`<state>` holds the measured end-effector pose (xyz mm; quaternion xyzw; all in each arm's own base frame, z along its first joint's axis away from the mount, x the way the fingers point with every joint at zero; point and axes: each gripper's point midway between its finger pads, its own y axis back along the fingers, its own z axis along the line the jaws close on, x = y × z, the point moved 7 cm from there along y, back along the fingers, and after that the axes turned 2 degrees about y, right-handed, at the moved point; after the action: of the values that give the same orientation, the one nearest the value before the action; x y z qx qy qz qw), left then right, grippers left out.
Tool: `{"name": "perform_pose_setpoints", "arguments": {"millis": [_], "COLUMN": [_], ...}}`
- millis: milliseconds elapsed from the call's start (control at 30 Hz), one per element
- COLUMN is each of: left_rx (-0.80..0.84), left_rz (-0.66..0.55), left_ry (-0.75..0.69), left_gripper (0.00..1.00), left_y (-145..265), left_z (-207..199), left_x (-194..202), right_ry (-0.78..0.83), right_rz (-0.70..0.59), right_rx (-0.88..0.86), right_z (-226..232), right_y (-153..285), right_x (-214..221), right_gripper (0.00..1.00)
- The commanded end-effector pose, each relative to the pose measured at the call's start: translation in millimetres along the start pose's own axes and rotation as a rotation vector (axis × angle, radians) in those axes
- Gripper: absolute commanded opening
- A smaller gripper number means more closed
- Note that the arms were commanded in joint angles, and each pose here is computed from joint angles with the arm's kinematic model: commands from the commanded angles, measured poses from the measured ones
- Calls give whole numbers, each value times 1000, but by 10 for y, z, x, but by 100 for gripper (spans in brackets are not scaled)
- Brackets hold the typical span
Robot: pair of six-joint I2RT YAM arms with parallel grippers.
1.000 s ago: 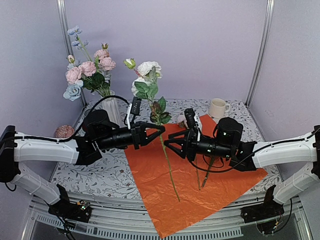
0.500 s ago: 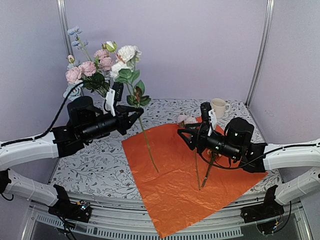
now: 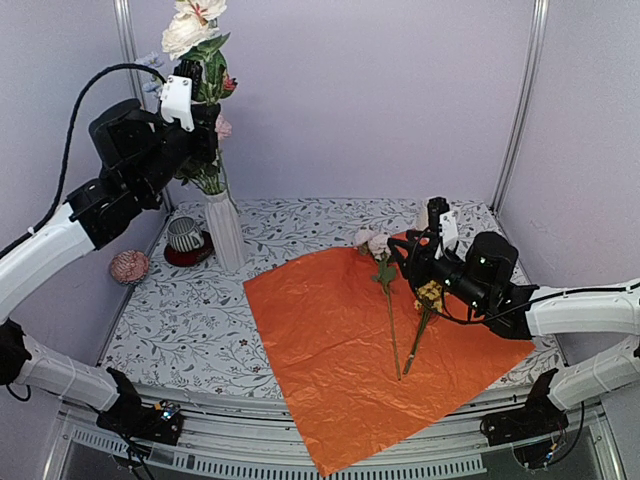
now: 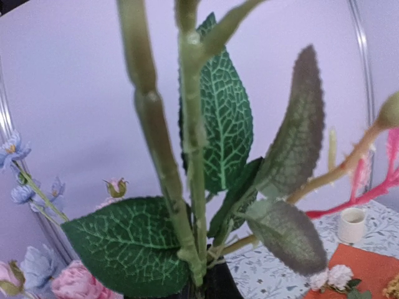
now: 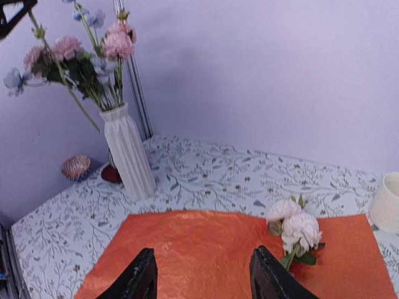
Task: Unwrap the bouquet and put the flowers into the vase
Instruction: Pass from the right arm to the left, then place the fake flower in the vase.
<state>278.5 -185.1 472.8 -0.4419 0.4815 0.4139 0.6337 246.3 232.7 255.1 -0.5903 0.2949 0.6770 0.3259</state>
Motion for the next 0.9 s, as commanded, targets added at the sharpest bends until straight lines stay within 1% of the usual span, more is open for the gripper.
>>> {"name": "perform_pose_setpoints", "arguments": {"millis": [0, 133, 400, 533, 700, 867], "left_rx": [-128, -135, -151, -150, -146, -154], "left_rz": [30, -3, 1, -4, -35, -45], "left_ry": [-136, -140, -168, -149, -125, -124], "left_gripper": [0, 0, 0, 0, 0, 0], "left_y": [-235, -388, -588, -559, -415, -335], "left_z": [205, 261, 225, 253, 324, 365], "left_x": [-42, -84, -82, -184, -337, -374], "right_ry": [39, 40, 50, 51, 47, 47], "right_rz": [26, 52, 70, 83, 92, 91], "right_rx": [23, -21, -31, -40, -45, -46], "right_z": [-61, -19, -5, 6, 17, 18], "right_y": [-7, -60, -93, -132, -148, -159], "right_x": [322, 389, 415, 435, 446, 443], "right_gripper": [53, 53, 53, 54, 54, 54]}}
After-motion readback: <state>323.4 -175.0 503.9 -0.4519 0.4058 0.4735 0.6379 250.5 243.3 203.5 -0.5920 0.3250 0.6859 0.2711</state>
